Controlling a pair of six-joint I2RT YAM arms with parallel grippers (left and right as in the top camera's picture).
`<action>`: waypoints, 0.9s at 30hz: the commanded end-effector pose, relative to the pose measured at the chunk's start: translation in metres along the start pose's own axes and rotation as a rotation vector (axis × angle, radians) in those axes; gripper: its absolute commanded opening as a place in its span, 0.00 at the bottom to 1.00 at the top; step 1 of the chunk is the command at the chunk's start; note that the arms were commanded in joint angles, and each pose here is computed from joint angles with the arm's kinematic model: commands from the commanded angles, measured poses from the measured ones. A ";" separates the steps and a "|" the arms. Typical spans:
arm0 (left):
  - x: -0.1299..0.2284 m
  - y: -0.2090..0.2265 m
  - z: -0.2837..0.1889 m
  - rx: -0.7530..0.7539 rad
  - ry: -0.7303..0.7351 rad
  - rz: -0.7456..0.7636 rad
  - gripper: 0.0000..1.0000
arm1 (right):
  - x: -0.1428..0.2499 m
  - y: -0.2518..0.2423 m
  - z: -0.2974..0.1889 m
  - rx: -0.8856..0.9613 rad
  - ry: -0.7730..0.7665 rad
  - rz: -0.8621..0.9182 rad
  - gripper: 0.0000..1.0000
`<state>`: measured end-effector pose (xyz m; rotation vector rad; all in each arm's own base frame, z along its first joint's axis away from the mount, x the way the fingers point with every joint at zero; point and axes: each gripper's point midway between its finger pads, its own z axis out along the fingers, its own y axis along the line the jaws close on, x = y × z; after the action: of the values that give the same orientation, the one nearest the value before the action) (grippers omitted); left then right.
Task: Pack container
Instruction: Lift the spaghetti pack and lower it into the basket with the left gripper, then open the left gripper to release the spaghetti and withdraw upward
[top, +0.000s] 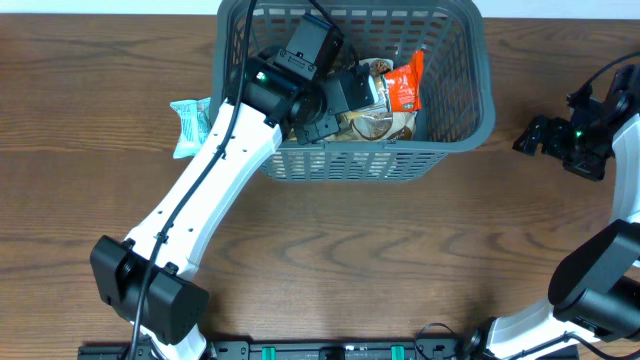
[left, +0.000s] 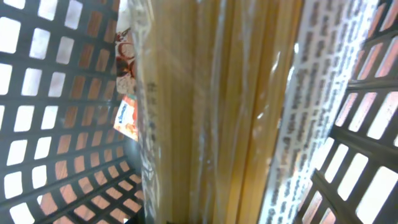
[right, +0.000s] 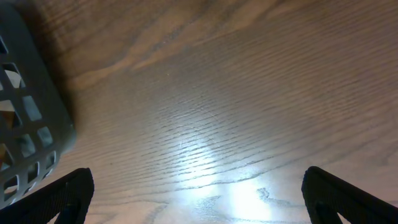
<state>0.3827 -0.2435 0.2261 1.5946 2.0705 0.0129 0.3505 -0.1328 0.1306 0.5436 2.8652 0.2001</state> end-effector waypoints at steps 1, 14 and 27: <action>-0.010 0.001 -0.012 0.001 -0.041 0.030 0.06 | 0.002 0.000 0.002 -0.009 0.007 -0.008 0.99; -0.008 0.033 -0.014 -0.154 -0.009 0.053 0.06 | 0.002 0.000 0.002 -0.008 0.007 -0.008 0.99; 0.008 0.064 -0.018 -0.212 -0.017 -0.049 0.06 | 0.002 0.000 0.002 -0.008 0.008 -0.008 0.99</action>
<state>0.4200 -0.2177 0.2317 1.5176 2.0484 0.1690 0.3505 -0.1328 0.1306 0.5436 2.8652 0.2001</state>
